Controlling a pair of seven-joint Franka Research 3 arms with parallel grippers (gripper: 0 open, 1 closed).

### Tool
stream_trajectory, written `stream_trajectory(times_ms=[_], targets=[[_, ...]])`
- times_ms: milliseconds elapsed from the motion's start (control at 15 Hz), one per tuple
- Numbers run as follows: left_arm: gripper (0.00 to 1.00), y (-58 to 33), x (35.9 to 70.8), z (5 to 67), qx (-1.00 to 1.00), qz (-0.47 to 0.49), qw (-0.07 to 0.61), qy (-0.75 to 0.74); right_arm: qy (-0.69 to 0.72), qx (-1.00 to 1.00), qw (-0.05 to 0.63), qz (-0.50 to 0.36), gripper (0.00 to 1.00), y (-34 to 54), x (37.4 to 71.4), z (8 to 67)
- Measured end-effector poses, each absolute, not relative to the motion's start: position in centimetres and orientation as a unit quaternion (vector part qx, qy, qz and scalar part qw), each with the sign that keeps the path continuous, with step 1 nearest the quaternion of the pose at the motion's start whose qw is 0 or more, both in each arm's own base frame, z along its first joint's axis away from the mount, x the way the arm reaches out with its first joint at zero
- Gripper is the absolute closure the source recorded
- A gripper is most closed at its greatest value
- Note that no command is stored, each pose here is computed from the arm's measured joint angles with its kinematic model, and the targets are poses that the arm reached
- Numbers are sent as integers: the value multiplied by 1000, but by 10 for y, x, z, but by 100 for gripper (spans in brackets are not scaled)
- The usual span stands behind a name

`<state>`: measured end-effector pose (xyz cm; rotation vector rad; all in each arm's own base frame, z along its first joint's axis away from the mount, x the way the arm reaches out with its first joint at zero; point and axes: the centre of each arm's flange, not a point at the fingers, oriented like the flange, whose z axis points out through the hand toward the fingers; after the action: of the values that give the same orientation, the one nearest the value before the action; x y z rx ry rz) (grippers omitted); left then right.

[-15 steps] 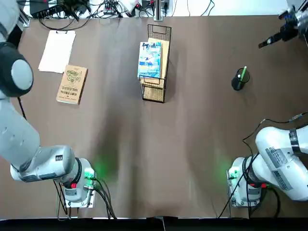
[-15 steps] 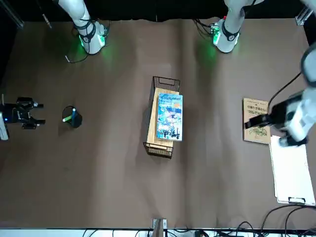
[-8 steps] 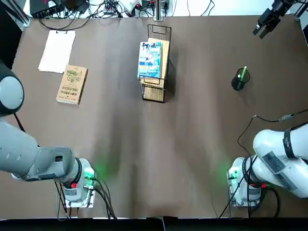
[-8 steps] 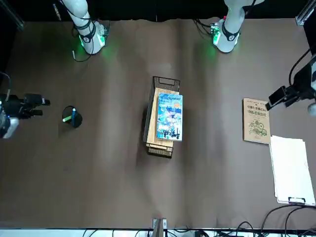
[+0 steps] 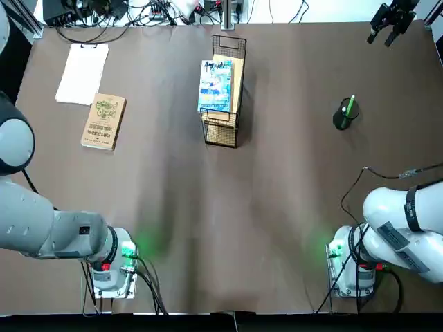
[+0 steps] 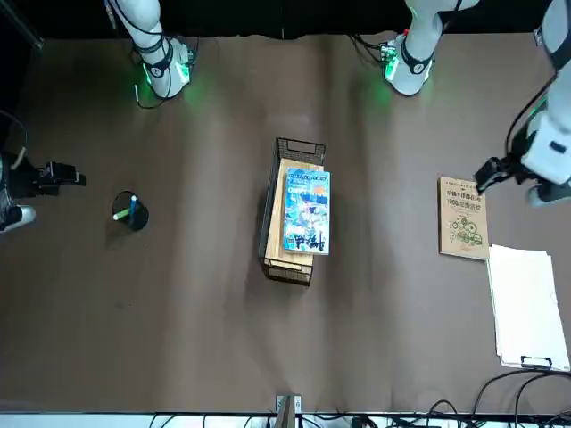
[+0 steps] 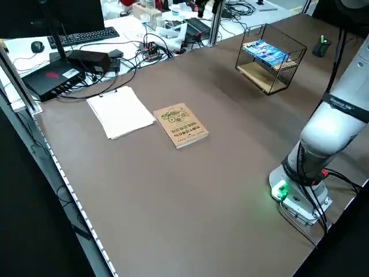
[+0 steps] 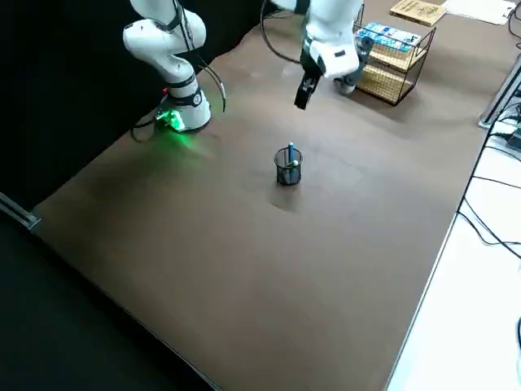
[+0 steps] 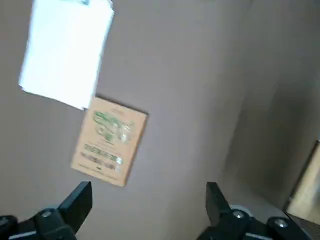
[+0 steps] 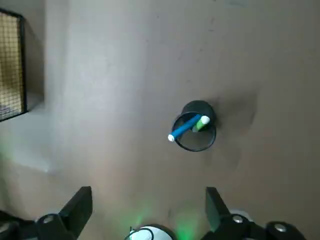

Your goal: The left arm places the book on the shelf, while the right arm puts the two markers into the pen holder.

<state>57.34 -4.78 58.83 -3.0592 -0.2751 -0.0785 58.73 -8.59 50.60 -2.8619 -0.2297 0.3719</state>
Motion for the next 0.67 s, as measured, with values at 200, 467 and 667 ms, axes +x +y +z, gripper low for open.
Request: stream_trajectory(times_ms=[200,467,667], targets=[[0,-59,569,566,-995,4,3,-95,-75,-987,73,122,0,-60,583,527],[0,-69,567,563,-996,7,-1,-87,-67,-992,14,105,0,-33,574,558],[0,-69,567,563,-996,7,-1,-86,-58,-994,20,88,0,-32,565,575]])
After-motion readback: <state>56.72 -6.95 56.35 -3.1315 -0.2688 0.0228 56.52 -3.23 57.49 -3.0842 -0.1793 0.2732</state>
